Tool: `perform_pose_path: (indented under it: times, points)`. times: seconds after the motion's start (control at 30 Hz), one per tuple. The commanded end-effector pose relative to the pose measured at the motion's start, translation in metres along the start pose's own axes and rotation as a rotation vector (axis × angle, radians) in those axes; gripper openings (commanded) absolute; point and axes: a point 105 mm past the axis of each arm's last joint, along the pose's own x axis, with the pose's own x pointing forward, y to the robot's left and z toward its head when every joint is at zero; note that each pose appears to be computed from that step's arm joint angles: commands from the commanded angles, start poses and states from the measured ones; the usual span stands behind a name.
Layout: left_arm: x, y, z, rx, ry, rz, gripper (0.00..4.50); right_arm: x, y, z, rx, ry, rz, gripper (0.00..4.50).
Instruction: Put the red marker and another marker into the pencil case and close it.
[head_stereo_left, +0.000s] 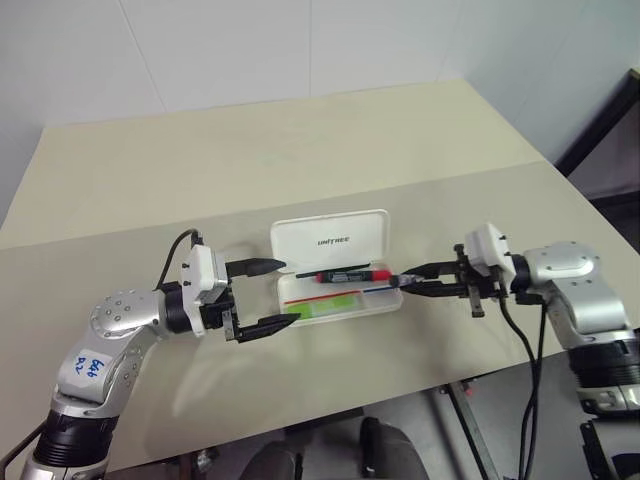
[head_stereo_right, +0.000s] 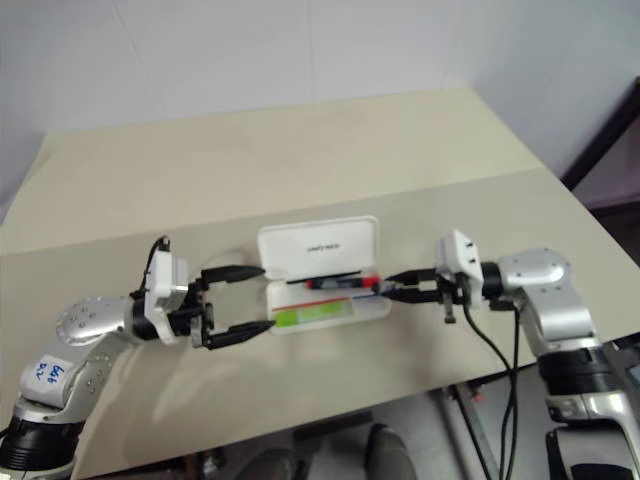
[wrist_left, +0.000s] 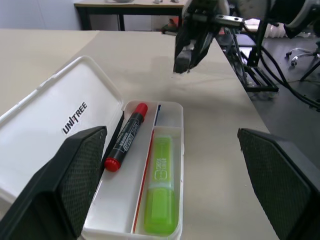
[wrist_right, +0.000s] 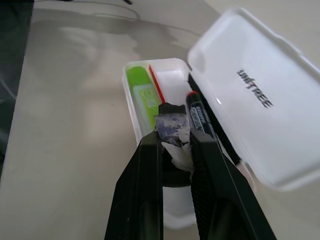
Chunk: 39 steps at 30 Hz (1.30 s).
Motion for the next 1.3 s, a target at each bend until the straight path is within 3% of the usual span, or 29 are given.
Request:
perform_pose_path:
  times: [0.03,0.63,0.77,1.0,1.3]
  points:
    - [-0.003,-0.003,0.003,0.064,0.029,-0.017,4.50,0.005,-0.002,0.003,-0.052,-0.013,0.044,0.39]
    - [-0.001,0.001,0.010,0.083,0.017,0.001,4.50,0.020,-0.007,-0.029,-0.074,0.033,0.103,0.39]
    - [0.000,0.004,0.012,0.092,0.015,0.004,4.50,0.023,-0.010,-0.035,-0.089,0.048,0.093,1.68]
    - [0.001,0.007,0.014,0.100,0.012,0.008,4.50,0.023,-0.017,-0.029,-0.133,0.040,0.074,4.33]
    - [-0.005,0.011,0.008,0.107,0.039,0.012,4.50,0.007,-0.006,-0.003,-0.164,-0.013,0.054,4.45]
